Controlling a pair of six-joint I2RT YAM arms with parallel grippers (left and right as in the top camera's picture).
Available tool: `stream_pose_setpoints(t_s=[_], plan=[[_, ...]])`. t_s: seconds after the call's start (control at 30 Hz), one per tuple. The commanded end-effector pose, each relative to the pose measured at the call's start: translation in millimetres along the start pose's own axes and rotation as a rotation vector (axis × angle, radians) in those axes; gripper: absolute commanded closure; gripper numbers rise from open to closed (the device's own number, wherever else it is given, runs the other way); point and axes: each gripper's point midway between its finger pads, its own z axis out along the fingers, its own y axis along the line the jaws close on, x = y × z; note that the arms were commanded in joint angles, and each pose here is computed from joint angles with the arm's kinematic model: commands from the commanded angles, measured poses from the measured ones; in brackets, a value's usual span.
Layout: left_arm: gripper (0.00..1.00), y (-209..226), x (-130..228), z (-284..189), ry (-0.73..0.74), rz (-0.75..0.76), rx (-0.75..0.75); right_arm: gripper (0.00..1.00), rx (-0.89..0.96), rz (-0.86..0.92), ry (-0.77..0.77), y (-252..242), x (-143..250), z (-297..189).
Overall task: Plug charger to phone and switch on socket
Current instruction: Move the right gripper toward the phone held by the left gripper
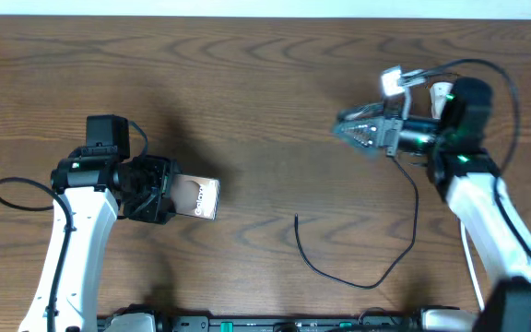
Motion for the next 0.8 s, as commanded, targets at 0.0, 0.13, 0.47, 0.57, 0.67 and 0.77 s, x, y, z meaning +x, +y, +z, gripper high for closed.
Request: stream_pose_setpoints(t_s=[0.0, 0.13, 0.47, 0.57, 0.67, 0.77], plan=[[0.93, 3.5, -6.8, -5.4, -0.049, 0.004, -0.009, 0.01, -0.135, 0.142, 0.143, -9.6, 32.6, 27.3], [0.93, 6.2, -8.7, -5.4, -0.061, 0.001, -0.022, 0.22, -0.181, 0.154, 0.227, -14.9, 57.8, 56.7], [0.93, 5.7, -6.8, -5.3, -0.049, 0.0, -0.019, 0.27, -0.172, 0.136, 0.33, 1.1, 94.7, 109.5], [0.93, 4.5, -2.9, -5.1, -0.027, 0.0, -0.012, 0.26, -0.15, 0.135, 0.342, 3.1, 102.5, 120.5], [0.93, 4.0, -0.7, -5.1, -0.014, 0.001, -0.009, 0.25, -0.142, 0.127, 0.354, 5.7, 108.6, 127.9], [0.93, 3.4, 1.4, -5.0, -0.002, 0.001, -0.006, 0.28, -0.127, 0.132, 0.362, 6.6, 113.8, 133.8]])
